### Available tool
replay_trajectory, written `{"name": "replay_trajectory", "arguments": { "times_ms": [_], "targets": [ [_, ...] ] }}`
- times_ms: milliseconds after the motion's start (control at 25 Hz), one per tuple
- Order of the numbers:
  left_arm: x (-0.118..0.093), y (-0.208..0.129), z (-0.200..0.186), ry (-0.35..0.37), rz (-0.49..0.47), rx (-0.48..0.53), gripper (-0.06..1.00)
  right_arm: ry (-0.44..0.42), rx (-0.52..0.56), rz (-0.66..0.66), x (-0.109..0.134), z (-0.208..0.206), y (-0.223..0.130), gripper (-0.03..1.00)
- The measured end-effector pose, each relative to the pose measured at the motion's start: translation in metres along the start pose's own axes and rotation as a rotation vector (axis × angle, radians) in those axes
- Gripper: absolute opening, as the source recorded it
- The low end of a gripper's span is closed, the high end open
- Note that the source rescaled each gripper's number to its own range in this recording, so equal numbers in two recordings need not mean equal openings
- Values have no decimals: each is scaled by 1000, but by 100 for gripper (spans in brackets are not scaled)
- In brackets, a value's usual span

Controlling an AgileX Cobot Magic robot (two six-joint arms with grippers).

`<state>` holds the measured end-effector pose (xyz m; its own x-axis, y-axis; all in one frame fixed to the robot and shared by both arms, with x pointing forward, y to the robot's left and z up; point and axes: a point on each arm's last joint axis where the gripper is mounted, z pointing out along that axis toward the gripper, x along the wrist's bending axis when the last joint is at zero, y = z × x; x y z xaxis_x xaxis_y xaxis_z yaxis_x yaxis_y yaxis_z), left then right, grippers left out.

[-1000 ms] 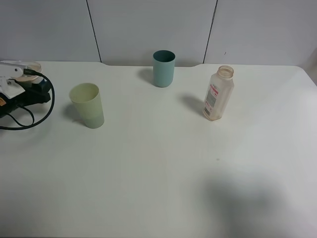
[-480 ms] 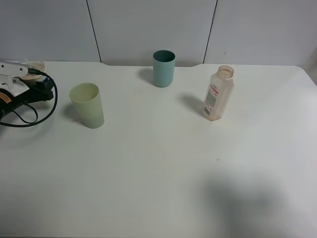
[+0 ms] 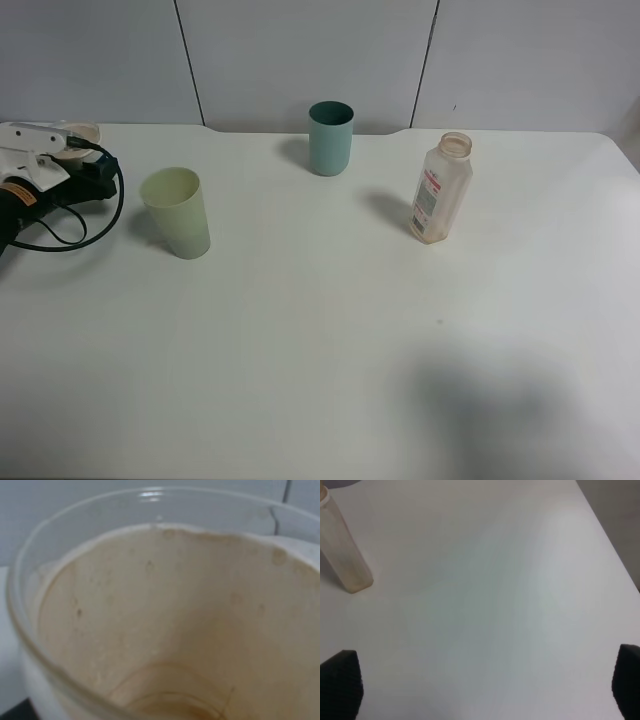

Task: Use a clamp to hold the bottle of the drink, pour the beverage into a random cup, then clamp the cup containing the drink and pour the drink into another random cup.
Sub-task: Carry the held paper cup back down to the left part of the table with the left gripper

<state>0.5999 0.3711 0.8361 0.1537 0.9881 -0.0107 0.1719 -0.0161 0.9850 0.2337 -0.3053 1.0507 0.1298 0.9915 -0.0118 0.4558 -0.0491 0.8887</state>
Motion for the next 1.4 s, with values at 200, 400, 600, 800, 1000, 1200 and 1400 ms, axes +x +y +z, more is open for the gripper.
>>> {"name": "replay_trajectory", "arguments": {
  "times_ms": [200,400,600,800,1000,1200,1400],
  "targets": [
    [-1,-3,2,-8,-4,4,3,0,0,0,0,0,0,100],
    [-1,-3,2,-8,-4,4,3,0,0,0,0,0,0,100],
    [-1,-3,2,-11,-3,5,3,0,0,0,0,0,0,100],
    [-1,-3,2,-11,-10,5,4,0,0,0,0,0,0,100],
    [-1,-3,2,-11,-43,5,15,0,0,0,0,0,0,100],
    [-1,-3,2,-11,-79,5,52,0,0,0,0,0,0,100],
    [-1,-3,2,-7,-141,5,85,0,0,0,0,0,0,100]
  ]
}}
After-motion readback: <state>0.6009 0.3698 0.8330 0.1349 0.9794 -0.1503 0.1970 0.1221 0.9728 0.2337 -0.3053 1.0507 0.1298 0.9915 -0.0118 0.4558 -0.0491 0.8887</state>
